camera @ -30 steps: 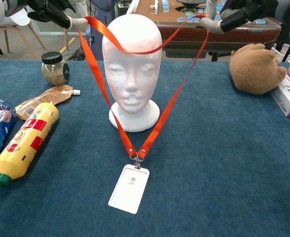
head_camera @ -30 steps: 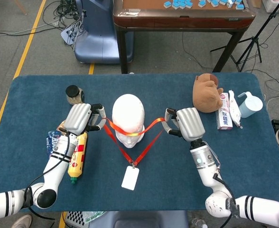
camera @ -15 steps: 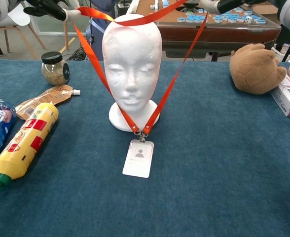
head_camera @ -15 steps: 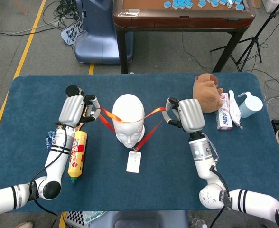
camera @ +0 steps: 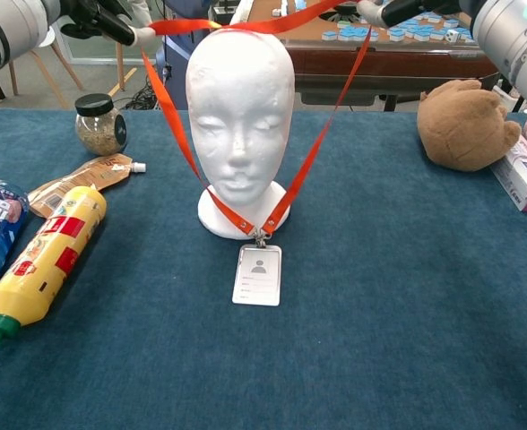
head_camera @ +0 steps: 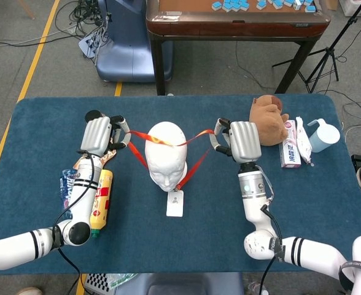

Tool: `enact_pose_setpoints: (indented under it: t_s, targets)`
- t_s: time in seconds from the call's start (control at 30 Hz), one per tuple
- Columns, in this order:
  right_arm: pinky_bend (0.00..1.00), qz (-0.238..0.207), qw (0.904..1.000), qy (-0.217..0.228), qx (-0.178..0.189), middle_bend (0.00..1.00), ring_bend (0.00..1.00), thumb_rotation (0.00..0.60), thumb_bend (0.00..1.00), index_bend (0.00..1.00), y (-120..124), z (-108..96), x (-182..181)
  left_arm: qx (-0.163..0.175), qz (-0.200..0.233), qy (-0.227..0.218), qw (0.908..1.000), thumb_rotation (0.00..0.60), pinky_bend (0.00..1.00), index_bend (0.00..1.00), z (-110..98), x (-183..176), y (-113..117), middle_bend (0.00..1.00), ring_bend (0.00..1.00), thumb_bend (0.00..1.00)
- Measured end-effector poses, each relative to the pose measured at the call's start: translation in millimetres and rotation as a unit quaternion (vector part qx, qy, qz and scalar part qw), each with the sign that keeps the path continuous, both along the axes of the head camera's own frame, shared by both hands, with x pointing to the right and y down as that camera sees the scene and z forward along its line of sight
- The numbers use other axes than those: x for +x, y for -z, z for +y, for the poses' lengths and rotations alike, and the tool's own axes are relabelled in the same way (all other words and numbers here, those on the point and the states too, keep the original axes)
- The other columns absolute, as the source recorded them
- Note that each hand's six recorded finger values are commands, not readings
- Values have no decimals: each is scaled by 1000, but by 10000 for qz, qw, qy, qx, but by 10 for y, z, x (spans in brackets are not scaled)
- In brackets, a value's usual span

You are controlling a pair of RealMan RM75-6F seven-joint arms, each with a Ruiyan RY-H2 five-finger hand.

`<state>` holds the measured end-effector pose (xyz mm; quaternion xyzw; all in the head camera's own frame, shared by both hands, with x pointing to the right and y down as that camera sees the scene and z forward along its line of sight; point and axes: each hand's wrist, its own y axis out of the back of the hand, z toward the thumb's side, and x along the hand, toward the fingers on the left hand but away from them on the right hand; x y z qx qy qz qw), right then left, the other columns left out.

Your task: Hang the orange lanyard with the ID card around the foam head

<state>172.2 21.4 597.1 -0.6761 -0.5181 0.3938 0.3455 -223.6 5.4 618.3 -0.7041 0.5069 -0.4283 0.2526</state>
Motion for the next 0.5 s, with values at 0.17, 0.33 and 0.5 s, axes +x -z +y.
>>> enact_pose_setpoints:
  t_s: [0.17,0.33,0.5]
  targets:
    - [1000,77,9999,-140,23,1000,1000,600,412,656,-39,-45,-25,-52,-125,123,9998,600,968,594,-61,-45,-92,891,905,357]
    - [1000,157,9996,-244,-7,1000,1000,600,412,656,-84,-83,-32,-181,-181,204,9995,600,968,582,-103,-66,-171,890,904,357]
    - [1000,221,9991,-336,-106,1000,1000,600,411,632,-145,-120,-23,-330,-249,200,9989,600,968,559,-130,-63,-253,881,896,356]
